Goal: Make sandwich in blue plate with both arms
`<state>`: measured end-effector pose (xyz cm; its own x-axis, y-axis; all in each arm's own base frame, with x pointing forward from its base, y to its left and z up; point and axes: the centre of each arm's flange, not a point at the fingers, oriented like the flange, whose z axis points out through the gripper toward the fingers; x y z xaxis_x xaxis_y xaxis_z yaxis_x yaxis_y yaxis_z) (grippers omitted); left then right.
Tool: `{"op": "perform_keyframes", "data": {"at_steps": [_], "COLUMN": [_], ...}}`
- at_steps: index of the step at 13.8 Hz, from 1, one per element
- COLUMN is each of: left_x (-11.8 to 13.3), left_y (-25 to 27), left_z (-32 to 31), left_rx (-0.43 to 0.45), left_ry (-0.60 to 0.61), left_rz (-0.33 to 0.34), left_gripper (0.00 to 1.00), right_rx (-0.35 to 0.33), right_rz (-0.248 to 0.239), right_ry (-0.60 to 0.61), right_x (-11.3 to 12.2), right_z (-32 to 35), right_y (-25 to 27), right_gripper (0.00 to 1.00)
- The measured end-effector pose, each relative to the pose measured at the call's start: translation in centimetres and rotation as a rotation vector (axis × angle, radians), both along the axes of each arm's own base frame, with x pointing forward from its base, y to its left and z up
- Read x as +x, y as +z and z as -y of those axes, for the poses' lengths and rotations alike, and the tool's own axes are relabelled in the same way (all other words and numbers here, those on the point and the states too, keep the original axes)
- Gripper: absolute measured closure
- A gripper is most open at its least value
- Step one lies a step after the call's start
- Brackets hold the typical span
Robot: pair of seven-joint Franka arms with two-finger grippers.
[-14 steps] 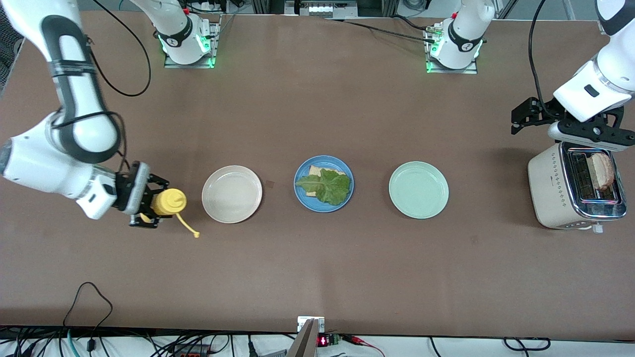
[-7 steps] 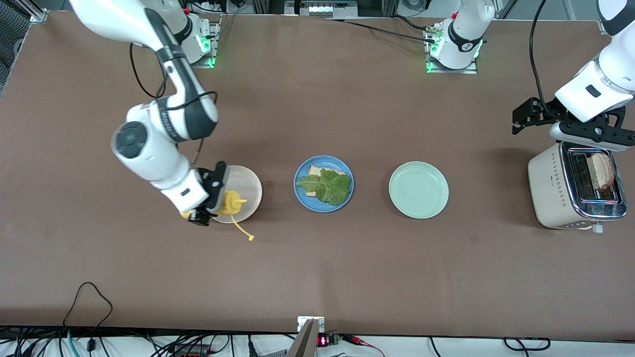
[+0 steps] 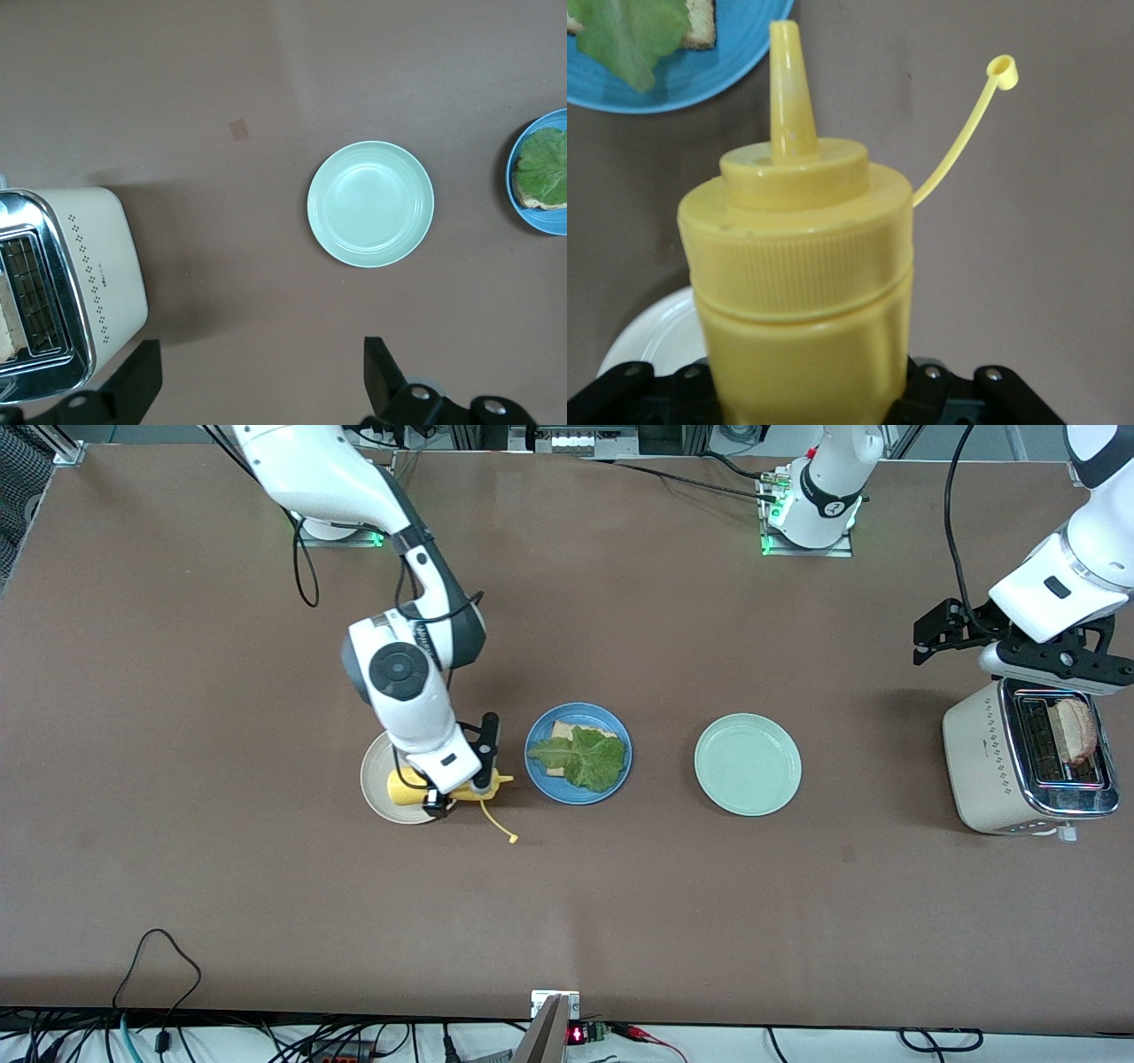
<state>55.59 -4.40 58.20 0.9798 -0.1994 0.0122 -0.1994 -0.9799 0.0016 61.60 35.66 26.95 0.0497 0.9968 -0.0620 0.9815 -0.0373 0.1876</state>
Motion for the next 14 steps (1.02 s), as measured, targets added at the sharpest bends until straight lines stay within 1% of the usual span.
{"op": "perform_keyframes", "data": {"at_steps": [2,3,5,7,8,10,11,12,14], "left_x": [0.0,0.0,0.0,-0.4,-0.5,-0.8,-1.0,-1.1,-1.4], "left_y": [0.0,0.0,0.0,-0.3,-0.4,-0.7,-0.9,-1.0,-1.3], "left_z": [0.0,0.0,-0.2,-0.4,-0.4,-0.5,-0.7,-1.0,-1.4], "left_rx": [0.0,0.0,0.0,0.003,0.004,0.008,0.011,0.013,0.017], "left_ry": [0.0,0.001,0.013,0.036,0.053,0.104,0.131,0.147,0.162], "left_rz": [0.0,0.0,-0.004,-0.037,-0.051,-0.08,-0.096,-0.109,-0.14], "left_gripper": [0.0,0.0,0.0,0.0,0.0,0.0,0.0,0.0,0.0], "right_rx": [-0.059,-0.097,-0.157,-0.199,-0.233,-0.33,-0.367,-0.386,-0.399], "right_rz": [0.024,0.028,0.037,0.044,0.04,0.033,0.037,0.04,0.044], "right_ry": [0.058,0.083,0.098,0.116,0.127,0.154,0.17,0.18,0.19], "right_x": [-1.1,-1.8,-2.9,-3.3,-3.4,-3.6,-3.8,-3.9,-4.1], "right_z": [-2.9,-4.5,-7.2,-8.5,-8.8,-9.0,-9.4,-9.7,-10.2], "right_y": [-0.8,-0.9,-0.9,-1.2,-1.6,-2.6,-3.0,-3.4,-3.9], "right_gripper": [0.54,0.54,0.54,0.54,0.54,0.54,0.54,0.54,0.54]}}
